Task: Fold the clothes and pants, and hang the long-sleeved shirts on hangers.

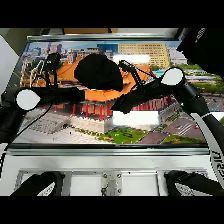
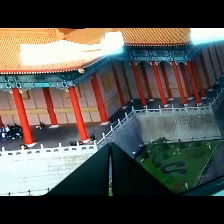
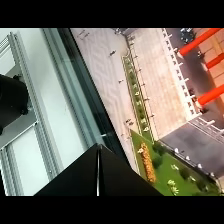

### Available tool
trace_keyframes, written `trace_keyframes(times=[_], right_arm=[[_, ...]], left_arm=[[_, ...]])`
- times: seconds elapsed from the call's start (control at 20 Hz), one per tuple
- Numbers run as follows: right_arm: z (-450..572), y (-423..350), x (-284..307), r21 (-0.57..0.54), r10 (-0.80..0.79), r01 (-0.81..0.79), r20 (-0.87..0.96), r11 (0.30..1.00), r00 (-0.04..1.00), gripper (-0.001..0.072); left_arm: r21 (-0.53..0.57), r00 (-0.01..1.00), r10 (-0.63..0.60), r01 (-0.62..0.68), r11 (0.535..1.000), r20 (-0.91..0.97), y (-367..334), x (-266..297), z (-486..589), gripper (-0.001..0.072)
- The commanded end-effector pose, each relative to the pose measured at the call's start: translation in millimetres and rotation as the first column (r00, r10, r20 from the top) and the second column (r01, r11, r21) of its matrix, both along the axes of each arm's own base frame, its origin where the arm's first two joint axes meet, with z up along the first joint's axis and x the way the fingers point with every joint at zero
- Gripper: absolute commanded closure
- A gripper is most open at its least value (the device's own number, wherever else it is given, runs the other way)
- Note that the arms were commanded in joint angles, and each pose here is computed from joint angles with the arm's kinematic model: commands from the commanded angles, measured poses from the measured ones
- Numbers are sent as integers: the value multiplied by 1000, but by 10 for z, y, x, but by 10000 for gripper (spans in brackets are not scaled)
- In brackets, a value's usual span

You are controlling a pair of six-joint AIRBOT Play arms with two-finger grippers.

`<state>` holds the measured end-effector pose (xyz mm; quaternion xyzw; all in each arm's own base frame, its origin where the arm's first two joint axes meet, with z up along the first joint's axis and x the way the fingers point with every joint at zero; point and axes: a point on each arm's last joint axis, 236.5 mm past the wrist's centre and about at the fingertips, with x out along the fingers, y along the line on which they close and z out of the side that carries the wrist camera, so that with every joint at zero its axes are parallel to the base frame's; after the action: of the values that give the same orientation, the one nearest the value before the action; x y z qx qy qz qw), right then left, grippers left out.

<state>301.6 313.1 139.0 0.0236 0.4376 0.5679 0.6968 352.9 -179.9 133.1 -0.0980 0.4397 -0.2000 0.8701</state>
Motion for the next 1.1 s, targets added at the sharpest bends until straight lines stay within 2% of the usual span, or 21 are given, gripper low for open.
trace_keyframes(times=[0.0, 0.45, 0.7, 0.75, 0.8, 0.85, 1.05], right_arm=[[-4, 4, -4, 0, 1, -1, -1, 1000, 1000, 696], [-4, 4, -3, 0, 1, -1, -1, 1000, 1000, 696], [-4, 4, -3, 0, 1, -1, -1, 1000, 1000, 696], [-4, 4, -4, 0, 1, -1, -1, 1000, 1000, 696], [-4, 3, -2, 0, 1, -1, -1, 1000, 1000, 697], [-4, 4, -4, 0, 1, -1, -1, 1000, 1000, 696], [-5, 4, -3, 0, 1, -1, -2, 1000, 1000, 696]], left_arm=[[0, 1000, 0, 0, 1000, 0, -1, 0, -3, 695], [-1, 1000, 1, -1, 1000, 2, -3, 5, 2, 695], [-52, 994, 46, -41, 998, 99, -24, 211, 185, 693], [-63, 990, 57, -49, 997, 129, -26, 271, 239, 534], [-77, 984, 70, -58, 995, 162, -30, 350, 289, 74], [-98, 975, 97, -78, 992, 200, -24, 490, 344, 24], [-74, 981, 133, -123, 990, 141, -59, 1154, -17, 20]])
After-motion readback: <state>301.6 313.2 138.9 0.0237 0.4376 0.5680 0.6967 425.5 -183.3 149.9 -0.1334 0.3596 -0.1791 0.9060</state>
